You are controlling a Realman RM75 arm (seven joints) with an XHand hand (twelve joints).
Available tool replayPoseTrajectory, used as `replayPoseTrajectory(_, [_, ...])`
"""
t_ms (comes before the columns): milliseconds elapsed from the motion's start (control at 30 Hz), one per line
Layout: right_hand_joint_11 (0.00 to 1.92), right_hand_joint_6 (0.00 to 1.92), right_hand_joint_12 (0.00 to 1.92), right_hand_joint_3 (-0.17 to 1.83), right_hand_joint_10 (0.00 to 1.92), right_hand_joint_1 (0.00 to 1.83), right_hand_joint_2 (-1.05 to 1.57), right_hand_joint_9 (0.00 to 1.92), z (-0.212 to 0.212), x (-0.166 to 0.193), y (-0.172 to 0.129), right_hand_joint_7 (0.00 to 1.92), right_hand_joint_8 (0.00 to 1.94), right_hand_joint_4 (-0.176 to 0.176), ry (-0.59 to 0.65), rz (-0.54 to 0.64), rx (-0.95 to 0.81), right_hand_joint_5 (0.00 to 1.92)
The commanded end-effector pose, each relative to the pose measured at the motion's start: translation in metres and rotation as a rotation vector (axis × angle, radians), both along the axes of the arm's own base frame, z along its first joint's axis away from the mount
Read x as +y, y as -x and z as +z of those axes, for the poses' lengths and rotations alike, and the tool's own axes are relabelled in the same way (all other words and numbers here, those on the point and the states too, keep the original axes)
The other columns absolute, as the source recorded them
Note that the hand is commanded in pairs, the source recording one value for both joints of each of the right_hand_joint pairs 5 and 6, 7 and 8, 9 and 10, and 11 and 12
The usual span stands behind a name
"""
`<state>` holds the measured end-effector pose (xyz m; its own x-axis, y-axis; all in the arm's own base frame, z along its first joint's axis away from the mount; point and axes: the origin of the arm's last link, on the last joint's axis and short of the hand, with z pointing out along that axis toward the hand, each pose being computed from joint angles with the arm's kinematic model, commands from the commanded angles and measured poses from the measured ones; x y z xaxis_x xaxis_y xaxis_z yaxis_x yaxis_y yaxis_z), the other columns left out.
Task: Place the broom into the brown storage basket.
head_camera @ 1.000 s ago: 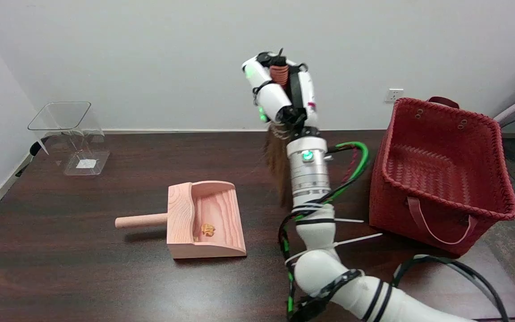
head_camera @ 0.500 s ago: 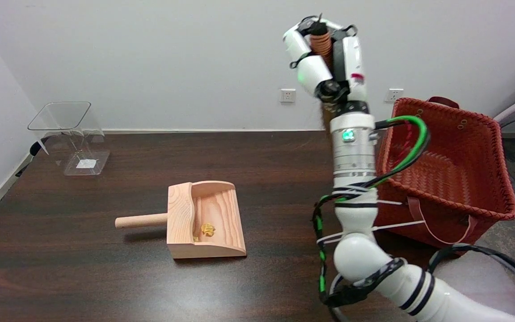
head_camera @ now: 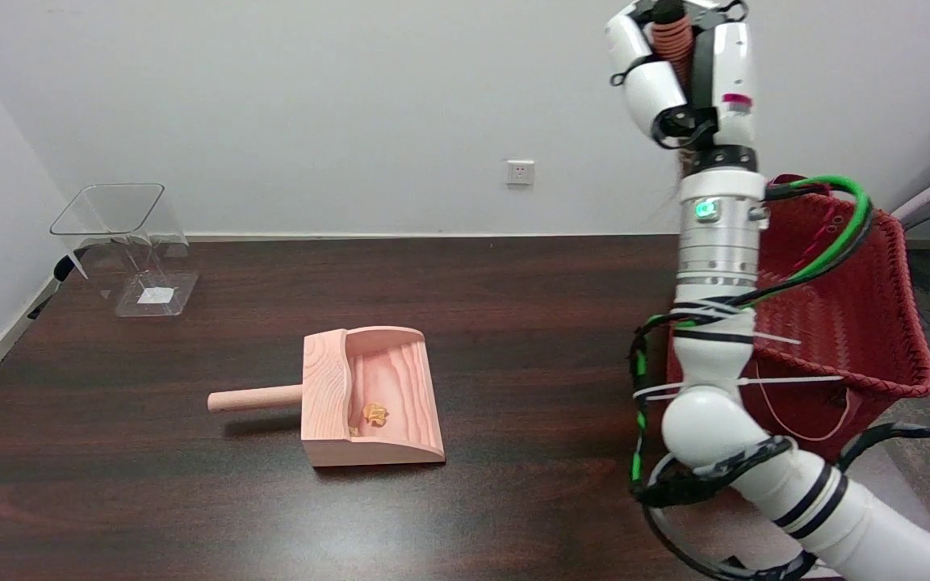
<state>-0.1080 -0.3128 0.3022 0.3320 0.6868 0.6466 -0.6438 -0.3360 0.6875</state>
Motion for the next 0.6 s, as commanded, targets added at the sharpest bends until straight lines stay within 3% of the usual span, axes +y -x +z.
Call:
replayPoseTrajectory(33, [1.92, 1.92, 1.92, 0.67, 1.92, 0.85, 1.57, 1.92, 0.08, 0.005, 0.001, 1.92, 1.92, 0.0, 0.174, -0.019, 0.044, 1.92])
replayPoseTrajectory(600, [1.92, 1.92, 1.92, 0.74, 1.92, 0.83, 1.57, 1.92, 0.132, -0.011, 0.058, 1.92, 1.92, 0.0, 0.167, -0.118, -0.044, 1.92])
